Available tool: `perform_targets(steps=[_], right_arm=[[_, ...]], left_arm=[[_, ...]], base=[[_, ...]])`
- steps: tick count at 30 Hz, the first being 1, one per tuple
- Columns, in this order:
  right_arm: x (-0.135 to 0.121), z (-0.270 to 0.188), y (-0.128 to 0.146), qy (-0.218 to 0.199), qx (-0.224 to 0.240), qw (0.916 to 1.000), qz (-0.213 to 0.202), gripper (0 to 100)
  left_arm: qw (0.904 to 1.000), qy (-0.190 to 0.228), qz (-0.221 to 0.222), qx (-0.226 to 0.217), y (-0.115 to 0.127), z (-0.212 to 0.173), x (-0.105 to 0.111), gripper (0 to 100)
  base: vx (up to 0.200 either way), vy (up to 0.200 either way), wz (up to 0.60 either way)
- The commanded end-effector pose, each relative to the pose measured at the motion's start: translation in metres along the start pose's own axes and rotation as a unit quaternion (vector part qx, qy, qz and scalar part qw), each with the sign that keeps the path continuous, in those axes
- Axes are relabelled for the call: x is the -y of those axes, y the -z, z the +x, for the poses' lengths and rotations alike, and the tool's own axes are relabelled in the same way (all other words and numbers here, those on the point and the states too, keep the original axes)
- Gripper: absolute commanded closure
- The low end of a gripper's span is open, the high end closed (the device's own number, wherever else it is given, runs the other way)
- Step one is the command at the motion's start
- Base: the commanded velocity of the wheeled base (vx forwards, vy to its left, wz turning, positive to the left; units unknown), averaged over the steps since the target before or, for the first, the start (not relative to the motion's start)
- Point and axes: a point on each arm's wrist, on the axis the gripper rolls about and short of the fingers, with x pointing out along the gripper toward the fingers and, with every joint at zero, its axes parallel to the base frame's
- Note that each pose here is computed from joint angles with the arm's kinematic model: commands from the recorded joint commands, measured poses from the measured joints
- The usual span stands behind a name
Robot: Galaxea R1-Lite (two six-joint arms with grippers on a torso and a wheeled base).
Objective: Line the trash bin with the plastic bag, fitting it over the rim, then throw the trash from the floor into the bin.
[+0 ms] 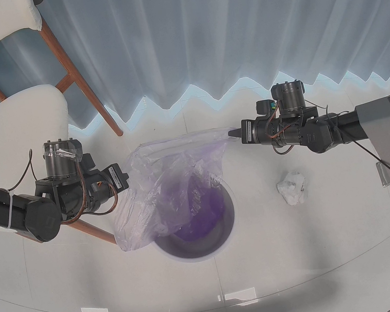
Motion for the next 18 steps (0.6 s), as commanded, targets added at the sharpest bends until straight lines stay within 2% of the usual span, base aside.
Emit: perform_targets(steps=[1,5,6,9,14,18], right_arm=[[0.011,0.018,0.019,0.005,-0.014,0.9999,0.005,100],[0.001,0.001,0.004,0.000,0.003,1.0000,0.007,100],[-0.001,-0.003,0.002,0.000,0.005,0.9999,0.011,0],[-0.011,-0.019,-0.002,-0.002,0.004,0.9995,0.030,0],[-0.052,-0.054,0.002,-0.022,-0.016,0.9935,0.110,0],[-0.083,-0.069,0.012,-0.045,-0.036,0.9893,0.134,0]], left_arm=[[0.9997,-0.020,-0.003,-0.015,0.010,0.004,-0.006,100],[0.9998,-0.008,0.003,-0.019,0.014,0.000,0.002,100],[0.9998,-0.004,0.004,-0.019,0.014,-0.001,0.005,100],[0.9997,0.003,0.007,-0.022,0.017,-0.003,0.011,100],[0.9994,0.016,0.013,-0.029,0.024,-0.009,0.021,100],[0.9994,0.023,0.015,-0.023,0.021,-0.014,0.025,100]], base=[[0.000,0.000,0.00],[0.000,0.000,0.00],[0.000,0.000,0.00],[0.000,0.000,0.00],[0.000,0.000,0.00],[0.000,0.000,0.00]])
